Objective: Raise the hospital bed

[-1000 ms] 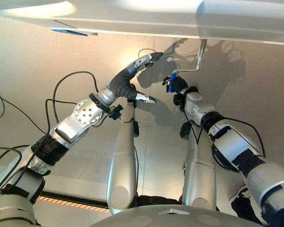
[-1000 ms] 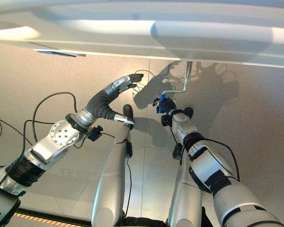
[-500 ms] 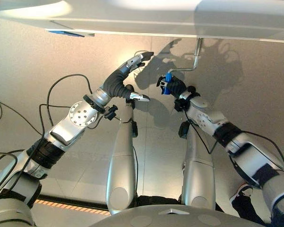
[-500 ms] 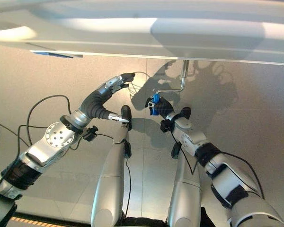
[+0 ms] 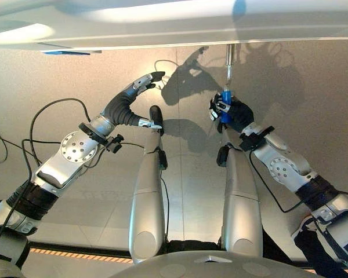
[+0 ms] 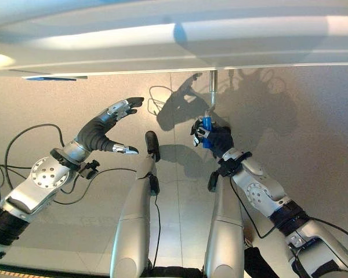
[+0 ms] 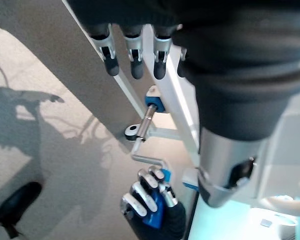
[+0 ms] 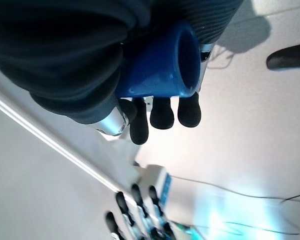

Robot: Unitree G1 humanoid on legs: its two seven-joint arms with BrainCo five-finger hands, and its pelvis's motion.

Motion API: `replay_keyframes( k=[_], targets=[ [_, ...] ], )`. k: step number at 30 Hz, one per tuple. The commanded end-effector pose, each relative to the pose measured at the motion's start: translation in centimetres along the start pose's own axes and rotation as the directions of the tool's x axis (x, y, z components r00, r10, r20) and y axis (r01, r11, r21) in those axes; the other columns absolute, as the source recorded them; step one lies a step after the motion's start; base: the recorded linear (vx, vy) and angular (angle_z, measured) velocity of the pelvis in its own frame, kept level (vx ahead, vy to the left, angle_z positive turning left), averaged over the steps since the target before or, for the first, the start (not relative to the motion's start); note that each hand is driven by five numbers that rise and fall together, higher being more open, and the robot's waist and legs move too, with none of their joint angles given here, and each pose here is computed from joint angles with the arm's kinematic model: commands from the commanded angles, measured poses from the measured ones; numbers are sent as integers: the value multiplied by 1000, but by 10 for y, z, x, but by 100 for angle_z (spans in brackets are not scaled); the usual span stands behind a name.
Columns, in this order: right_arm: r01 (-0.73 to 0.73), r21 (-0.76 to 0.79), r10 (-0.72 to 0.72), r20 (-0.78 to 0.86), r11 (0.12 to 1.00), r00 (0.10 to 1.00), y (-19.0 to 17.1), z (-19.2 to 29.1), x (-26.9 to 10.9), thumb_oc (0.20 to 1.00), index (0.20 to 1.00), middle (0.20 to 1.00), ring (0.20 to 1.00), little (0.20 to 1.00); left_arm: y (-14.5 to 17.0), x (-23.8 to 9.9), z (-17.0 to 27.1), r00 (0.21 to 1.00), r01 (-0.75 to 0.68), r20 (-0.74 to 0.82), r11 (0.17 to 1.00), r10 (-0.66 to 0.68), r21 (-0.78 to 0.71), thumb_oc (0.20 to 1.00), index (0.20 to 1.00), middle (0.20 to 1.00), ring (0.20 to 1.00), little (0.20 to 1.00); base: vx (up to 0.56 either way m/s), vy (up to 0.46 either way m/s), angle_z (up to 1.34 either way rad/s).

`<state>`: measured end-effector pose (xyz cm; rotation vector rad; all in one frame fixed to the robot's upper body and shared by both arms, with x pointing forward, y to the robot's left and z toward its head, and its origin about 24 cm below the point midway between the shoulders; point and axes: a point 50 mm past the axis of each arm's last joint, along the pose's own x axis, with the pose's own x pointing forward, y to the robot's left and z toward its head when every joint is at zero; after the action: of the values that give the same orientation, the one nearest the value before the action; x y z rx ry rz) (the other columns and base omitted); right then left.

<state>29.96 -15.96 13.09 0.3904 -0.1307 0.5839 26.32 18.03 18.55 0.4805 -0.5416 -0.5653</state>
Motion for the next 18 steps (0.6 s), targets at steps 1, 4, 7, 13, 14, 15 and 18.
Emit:
replay_keyframes(
  k=[1, 4, 7, 13, 14, 15, 18],
  targets=[
    [-5, -82, 50, 566, 997, 823, 9, 109, -3, 200, 200, 200, 200, 200, -3, -7, 19, 994, 15, 105, 998, -9, -57, 1000, 1000, 1000, 1000, 1000, -49, -35, -8],
    [260, -72, -161, 620, 963, 768, -21, 116, -19, 200, 200, 200, 200, 200, -2, -10, 18, 995, -11, 93, 998, 17, -69, 1000, 1000, 1000, 1000, 1000, 14, -61, -6],
    [551, -37, -423, 599, 834, 680, -71, 112, -30, 200, 200, 200, 200, 200, -6, -8, 18, 995, 0, 102, 996, 9, -94, 1000, 1000, 1000, 1000, 1000, 10, -35, -3],
    [905, -231, -817, 392, 358, 423, -166, 108, -67, 200, 200, 200, 200, 200, -23, 0, 20, 991, 78, 118, 989, -64, -123, 1000, 1000, 1000, 1000, 1000, 10, -5, 1],
    [911, -261, -859, 326, 320, 395, -175, 105, -71, 200, 200, 200, 200, 200, -29, 3, 19, 989, 106, 117, 985, -89, -140, 1000, 1000, 1000, 1000, 1000, 6, -5, 8],
    [897, -337, -882, 273, 287, 385, -181, 105, -73, 200, 200, 200, 200, 200, -28, 6, 22, 986, 119, 133, 984, -101, -134, 1000, 1000, 1000, 1000, 1000, 50, 1, 8],
    [828, -516, -939, 119, 219, 323, -191, 90, -84, 200, 200, 200, 200, 200, -39, 18, 27, 973, 185, 171, 969, -156, -166, 1000, 1000, 1000, 1000, 1000, 33, -4, 9]
  ],
)
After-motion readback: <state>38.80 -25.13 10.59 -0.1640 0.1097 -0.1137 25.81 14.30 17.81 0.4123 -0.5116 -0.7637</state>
